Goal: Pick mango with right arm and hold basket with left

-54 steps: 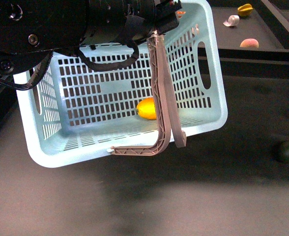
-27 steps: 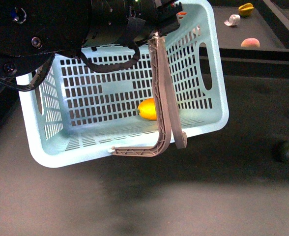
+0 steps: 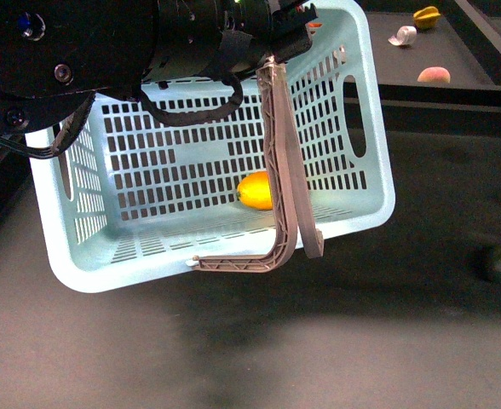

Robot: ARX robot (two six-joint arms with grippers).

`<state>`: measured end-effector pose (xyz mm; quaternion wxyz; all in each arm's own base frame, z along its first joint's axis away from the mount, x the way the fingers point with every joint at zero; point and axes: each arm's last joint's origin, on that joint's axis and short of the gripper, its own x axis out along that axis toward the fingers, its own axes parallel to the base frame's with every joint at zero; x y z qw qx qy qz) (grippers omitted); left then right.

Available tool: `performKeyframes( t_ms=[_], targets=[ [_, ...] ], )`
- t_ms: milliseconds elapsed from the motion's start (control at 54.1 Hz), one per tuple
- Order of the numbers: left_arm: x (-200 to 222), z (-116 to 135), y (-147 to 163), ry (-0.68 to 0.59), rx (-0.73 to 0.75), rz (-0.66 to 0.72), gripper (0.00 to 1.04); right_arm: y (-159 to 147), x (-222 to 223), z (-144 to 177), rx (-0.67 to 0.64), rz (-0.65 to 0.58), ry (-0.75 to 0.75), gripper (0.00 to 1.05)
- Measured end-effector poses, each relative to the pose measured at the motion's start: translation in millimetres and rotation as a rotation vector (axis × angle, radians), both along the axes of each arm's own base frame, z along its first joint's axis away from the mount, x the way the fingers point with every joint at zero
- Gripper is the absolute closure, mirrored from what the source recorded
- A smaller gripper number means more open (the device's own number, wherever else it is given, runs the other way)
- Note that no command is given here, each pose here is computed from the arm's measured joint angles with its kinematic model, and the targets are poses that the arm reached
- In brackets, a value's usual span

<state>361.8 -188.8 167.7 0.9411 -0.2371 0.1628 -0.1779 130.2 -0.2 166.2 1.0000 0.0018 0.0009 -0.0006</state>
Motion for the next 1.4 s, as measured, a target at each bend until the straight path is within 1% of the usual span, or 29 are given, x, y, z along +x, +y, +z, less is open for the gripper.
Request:
performKeyframes(
  t_ms=[923, 1016, 1090, 1404],
  targets=[
    [0, 0, 0, 0.000, 0.001, 0.001, 0.99, 0, -22, 2, 0.000, 0.001, -0.011, 1.03],
    [0, 0, 0, 0.000, 0.000, 0.000, 0.99, 0, -30, -3, -0.001, 0.002, 0.024, 1.03],
    [0, 0, 0, 0.000, 0.001, 0.001, 0.99, 0, -33, -1, -0.001, 0.002, -0.008, 1.03],
    [0, 0, 0, 0.000, 0.000, 0.001, 0.99, 0, -33, -1, -0.001, 0.002, -0.005, 1.03]
  ],
)
